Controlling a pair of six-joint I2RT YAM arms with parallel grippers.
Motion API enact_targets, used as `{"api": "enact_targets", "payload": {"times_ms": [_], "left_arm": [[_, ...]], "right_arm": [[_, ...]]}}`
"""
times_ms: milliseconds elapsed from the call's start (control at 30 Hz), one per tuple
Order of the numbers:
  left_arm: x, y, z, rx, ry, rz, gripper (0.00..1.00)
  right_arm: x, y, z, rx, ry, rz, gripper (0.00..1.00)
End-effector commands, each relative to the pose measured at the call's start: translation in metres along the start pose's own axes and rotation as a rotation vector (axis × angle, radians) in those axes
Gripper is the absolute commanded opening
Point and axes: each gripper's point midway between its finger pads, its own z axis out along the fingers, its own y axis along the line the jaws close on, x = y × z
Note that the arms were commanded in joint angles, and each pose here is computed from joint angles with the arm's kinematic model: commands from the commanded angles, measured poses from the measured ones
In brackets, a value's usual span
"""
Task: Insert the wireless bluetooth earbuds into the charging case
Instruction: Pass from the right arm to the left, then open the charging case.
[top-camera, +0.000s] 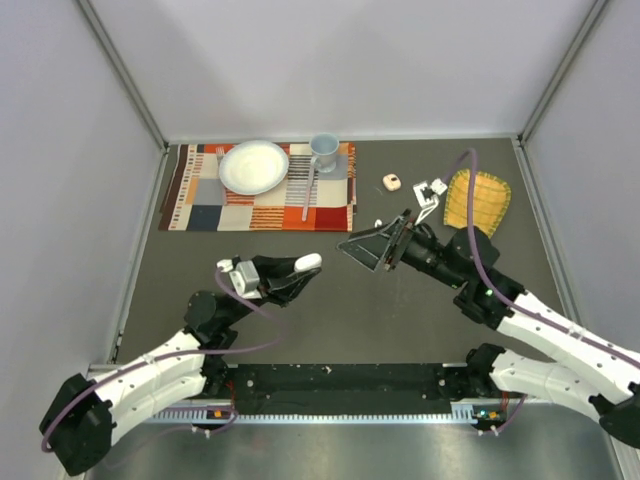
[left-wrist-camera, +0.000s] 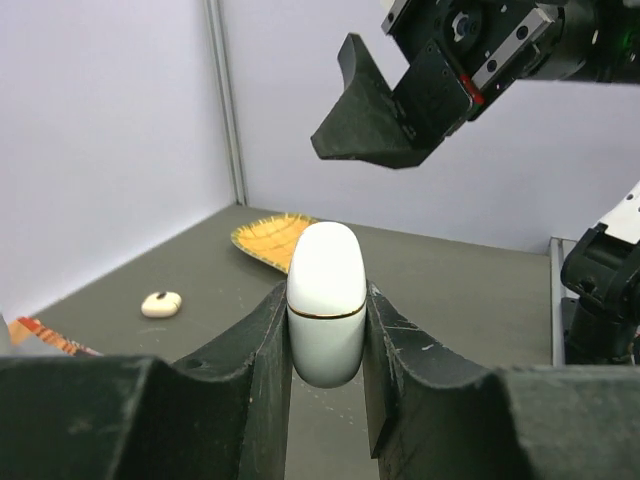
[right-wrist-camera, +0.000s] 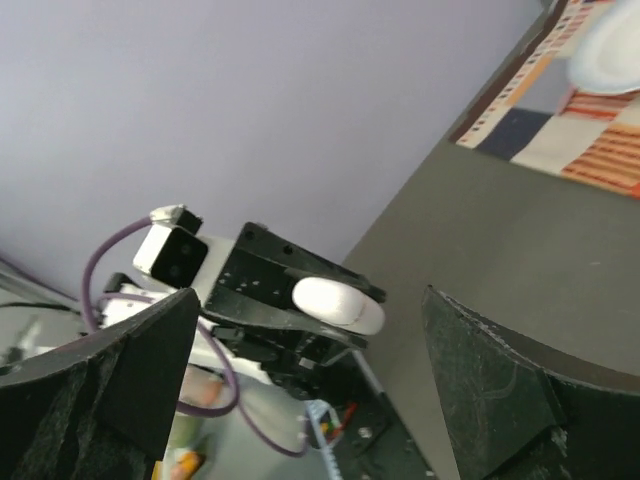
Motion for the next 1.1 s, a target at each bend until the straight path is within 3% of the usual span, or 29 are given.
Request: {"api": "enact_targets", "payload": {"times_ms": [0,233,800,1067], "left_arm": [[-0.037,-0.003,-0.003,0.011,-0.172,0.105,0.00],[-0.034,-0.010,-0.003,0.048,-0.195,0.061,0.00],[-0.017,-0.011,-0.001,0.063,-0.163,0.019,0.00],[-0.015,-0.016,-0.001,0.099,-0.152,0.046,0.00]], "right_arm": [[0.021,-0.046,-0.017,0.213,0.172,-0.289,0.92],[0.040,-0.048,-0.016,0.176,0.310,-0.361,0.90],[0.056,-0.037,0.006,0.081,0.330,-0.289,0.89],[0.048,-0.030,0.018,0.057,0.281,-0.273,0.89]]}}
